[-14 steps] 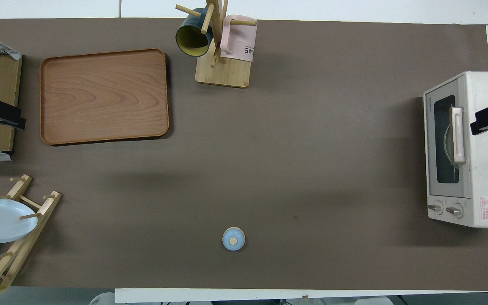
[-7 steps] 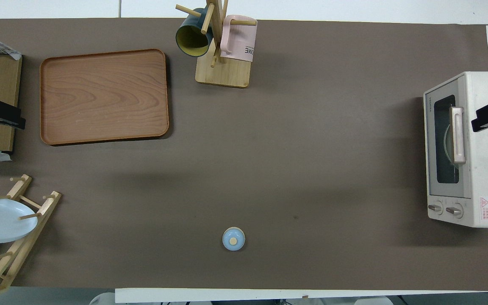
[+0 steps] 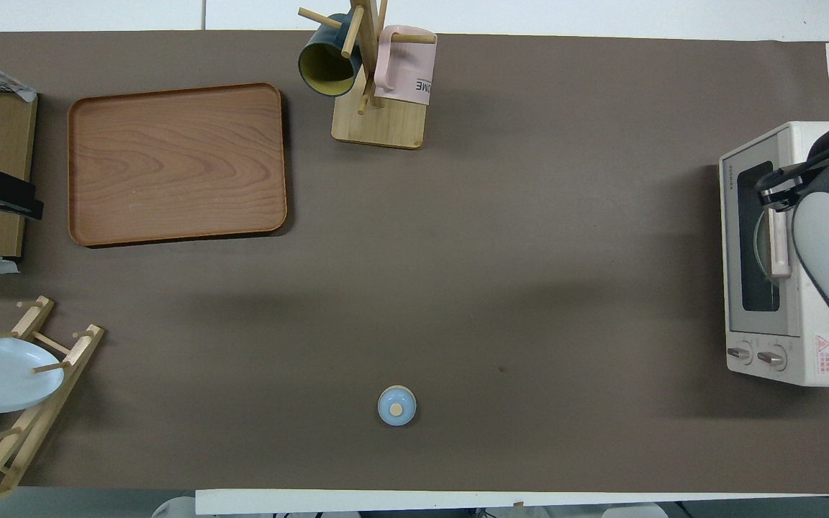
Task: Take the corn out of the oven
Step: 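Reach the right gripper into the open toaster oven toward the plate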
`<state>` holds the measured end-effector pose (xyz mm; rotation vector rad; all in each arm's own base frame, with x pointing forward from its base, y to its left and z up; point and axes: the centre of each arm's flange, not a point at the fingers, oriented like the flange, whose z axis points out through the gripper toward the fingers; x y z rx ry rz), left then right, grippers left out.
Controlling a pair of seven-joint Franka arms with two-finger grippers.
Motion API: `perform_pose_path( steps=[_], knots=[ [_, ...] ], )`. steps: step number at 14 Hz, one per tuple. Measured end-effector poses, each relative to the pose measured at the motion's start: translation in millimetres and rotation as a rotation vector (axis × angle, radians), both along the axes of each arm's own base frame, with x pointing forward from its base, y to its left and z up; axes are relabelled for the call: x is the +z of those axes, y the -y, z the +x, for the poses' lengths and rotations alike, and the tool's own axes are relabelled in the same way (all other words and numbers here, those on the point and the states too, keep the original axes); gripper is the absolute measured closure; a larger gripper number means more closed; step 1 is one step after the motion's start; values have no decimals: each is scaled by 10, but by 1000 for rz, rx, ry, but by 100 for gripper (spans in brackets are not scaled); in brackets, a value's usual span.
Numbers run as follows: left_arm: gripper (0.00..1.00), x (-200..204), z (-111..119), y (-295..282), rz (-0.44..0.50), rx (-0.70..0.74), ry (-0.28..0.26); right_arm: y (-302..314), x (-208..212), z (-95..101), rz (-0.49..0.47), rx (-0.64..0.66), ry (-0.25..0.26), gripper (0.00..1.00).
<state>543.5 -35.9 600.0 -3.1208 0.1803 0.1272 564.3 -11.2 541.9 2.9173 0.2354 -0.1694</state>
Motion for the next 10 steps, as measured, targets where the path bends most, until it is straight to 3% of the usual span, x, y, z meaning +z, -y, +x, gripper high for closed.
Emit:
perform_pose_path(
  steps=[4, 10],
  knots=[
    [0, 0, 0, 0, 0, 0, 0, 155, -440, -19, -46, 7, -39, 99],
    [0, 0, 0, 0, 0, 0, 0, 355, -635, -63, -57, -5, -55, 99]
  ],
)
